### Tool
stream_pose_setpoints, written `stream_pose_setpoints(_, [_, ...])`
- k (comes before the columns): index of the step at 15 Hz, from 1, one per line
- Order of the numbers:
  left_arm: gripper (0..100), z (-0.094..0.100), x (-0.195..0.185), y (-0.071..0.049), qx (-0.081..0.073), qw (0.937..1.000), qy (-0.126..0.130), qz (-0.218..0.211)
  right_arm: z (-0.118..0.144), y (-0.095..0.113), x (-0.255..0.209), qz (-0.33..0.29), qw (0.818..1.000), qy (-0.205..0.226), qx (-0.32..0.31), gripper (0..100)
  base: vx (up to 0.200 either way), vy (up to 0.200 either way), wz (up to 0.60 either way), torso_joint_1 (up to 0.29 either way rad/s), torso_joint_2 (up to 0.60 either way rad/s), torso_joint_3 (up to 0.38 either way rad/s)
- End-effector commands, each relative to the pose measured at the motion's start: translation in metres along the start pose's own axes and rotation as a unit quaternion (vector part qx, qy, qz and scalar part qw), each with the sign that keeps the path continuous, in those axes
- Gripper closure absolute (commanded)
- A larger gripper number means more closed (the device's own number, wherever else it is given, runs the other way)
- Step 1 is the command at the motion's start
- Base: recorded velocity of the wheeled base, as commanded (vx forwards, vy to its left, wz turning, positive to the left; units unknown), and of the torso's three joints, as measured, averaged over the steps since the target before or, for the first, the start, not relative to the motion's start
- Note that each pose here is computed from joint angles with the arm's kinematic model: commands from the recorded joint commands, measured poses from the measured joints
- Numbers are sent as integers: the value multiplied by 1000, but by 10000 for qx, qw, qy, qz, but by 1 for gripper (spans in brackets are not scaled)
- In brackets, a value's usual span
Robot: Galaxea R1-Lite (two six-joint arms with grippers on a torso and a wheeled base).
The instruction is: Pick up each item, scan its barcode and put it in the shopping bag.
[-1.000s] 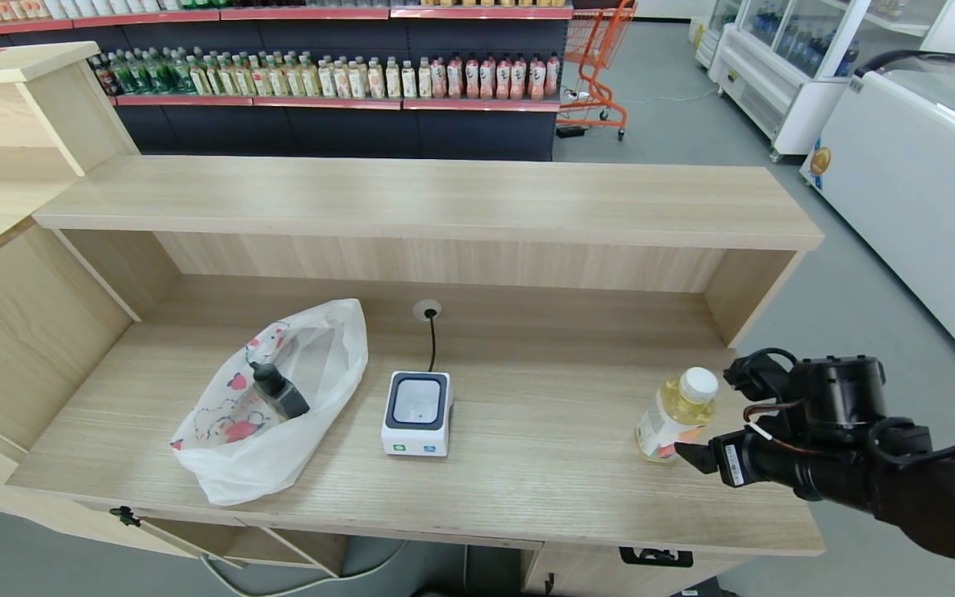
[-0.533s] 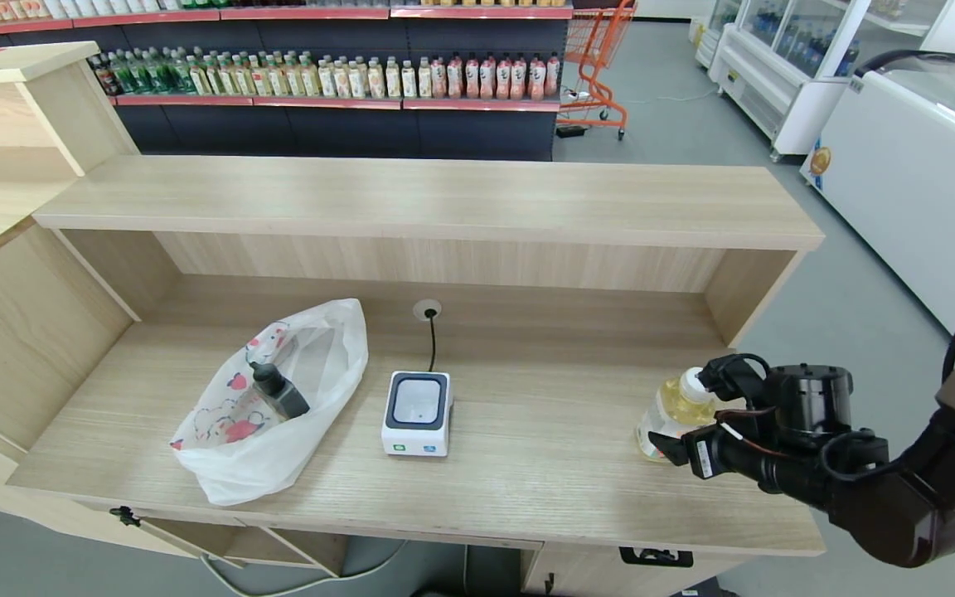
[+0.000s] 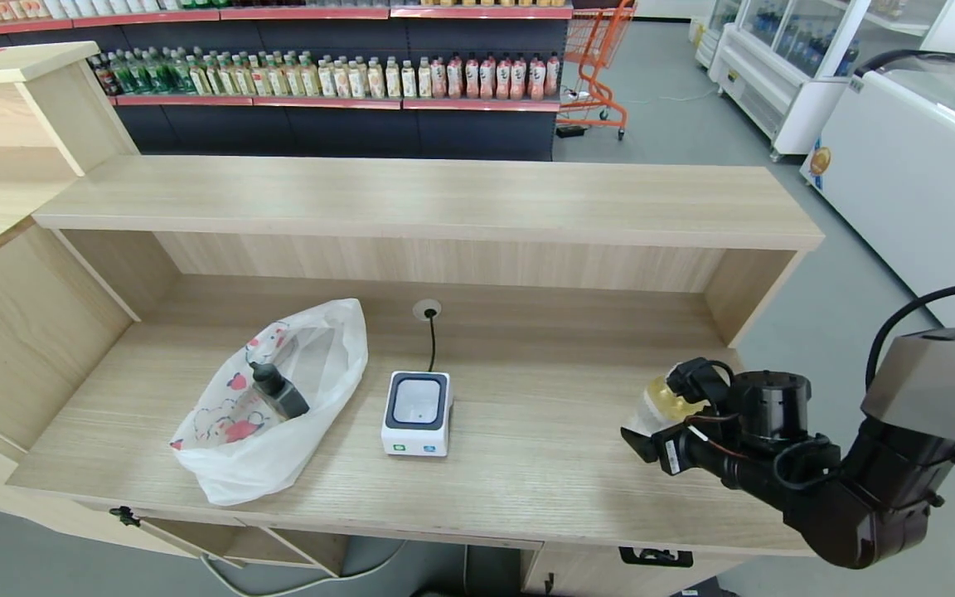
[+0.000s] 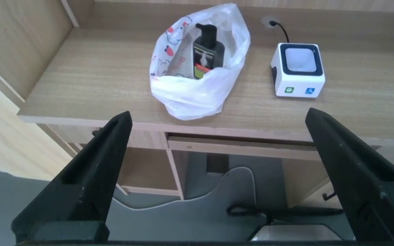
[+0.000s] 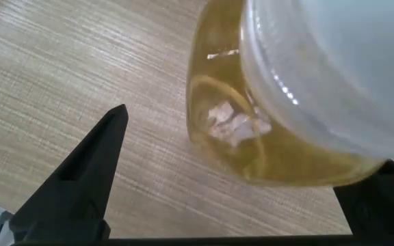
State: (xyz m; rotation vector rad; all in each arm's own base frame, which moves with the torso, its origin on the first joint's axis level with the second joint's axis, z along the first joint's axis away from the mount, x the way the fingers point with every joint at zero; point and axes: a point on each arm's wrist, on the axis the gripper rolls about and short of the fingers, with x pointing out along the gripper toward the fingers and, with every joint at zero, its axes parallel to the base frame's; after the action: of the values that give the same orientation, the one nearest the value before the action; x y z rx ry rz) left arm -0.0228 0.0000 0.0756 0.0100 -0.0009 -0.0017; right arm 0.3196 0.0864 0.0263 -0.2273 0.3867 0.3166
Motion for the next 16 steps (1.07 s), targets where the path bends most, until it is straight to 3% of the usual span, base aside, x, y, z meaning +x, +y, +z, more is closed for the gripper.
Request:
stream_pose_setpoints(1, [0, 0, 0, 0, -4, 10000, 4, 1, -2, 1, 8, -2, 10000, -1, -13, 0, 0, 0, 0, 0, 0, 0])
stream_pose_setpoints(11, [0, 0, 0, 0, -4, 10000, 4, 1, 5, 1, 37, -18, 9994, -318, -133, 0, 0, 0, 0, 0, 0, 0])
stream_pose_setpoints(12, [0, 0, 0, 0, 4, 10000, 4, 1, 7, 0, 40, -34, 9991, -401, -135, 100, 0, 0, 0, 0, 0, 0])
stream_pose_setpoints(16, [0, 0, 0, 0, 4, 10000, 4, 1, 7, -1, 42, -59, 9988, -458, -130, 100, 0, 0, 0, 0, 0, 0])
